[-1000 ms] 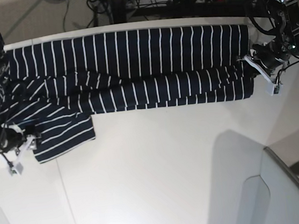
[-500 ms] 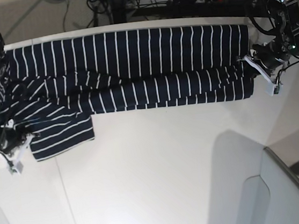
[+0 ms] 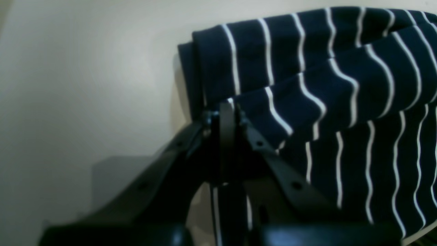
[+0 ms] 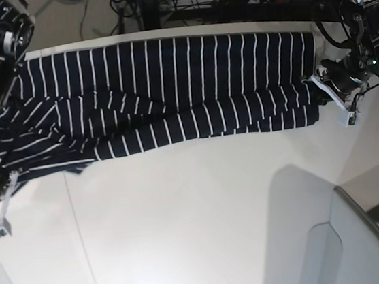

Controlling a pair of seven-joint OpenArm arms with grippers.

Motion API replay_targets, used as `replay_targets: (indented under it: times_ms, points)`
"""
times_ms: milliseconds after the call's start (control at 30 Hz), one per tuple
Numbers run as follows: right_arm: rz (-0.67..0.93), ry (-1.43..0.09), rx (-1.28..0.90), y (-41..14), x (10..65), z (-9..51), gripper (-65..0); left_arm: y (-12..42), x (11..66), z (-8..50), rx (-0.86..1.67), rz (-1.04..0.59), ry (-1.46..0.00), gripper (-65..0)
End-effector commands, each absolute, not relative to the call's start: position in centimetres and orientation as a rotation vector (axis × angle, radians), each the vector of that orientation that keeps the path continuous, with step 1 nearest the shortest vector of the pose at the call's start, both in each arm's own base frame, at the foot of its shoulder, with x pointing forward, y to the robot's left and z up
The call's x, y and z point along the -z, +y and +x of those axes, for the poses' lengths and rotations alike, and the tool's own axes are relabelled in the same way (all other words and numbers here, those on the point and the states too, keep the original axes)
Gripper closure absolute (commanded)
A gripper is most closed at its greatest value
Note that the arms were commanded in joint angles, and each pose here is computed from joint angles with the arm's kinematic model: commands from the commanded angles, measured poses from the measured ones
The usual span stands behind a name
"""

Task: Layout the t-shirt on the table in an organized manner, then fold the t-shirt properly
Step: 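Pull the sleeve end with the right gripper to align the folded strip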

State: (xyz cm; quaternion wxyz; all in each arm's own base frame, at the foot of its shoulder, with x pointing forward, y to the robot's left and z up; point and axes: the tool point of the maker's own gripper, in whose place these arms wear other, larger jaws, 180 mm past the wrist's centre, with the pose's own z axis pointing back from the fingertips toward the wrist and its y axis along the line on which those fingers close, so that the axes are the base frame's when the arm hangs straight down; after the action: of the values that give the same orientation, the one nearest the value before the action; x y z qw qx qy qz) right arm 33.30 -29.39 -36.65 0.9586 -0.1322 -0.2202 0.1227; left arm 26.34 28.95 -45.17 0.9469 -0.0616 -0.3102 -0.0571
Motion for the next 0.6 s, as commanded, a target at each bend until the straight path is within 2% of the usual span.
replay_targets:
  times_ms: [0, 267, 567]
  points:
    - [-0.311, -0.492, -0.249, -29.9, 34.7, 33.6, 0.0, 29.5, 43.8, 27.4, 0.127, -0.115, -0.676, 0.0]
    - [-0.441, -0.409, -0.258, -29.9, 32.4, 27.4, 0.0, 29.4, 42.8, 28.4, 0.14, -0.109, -0.707, 0.0]
    - [-0.37, -0.259, -0.265, -27.1, 36.5, 20.5, 0.0, 29.2, 40.9, 29.7, 0.174, -0.092, -0.758, 0.0]
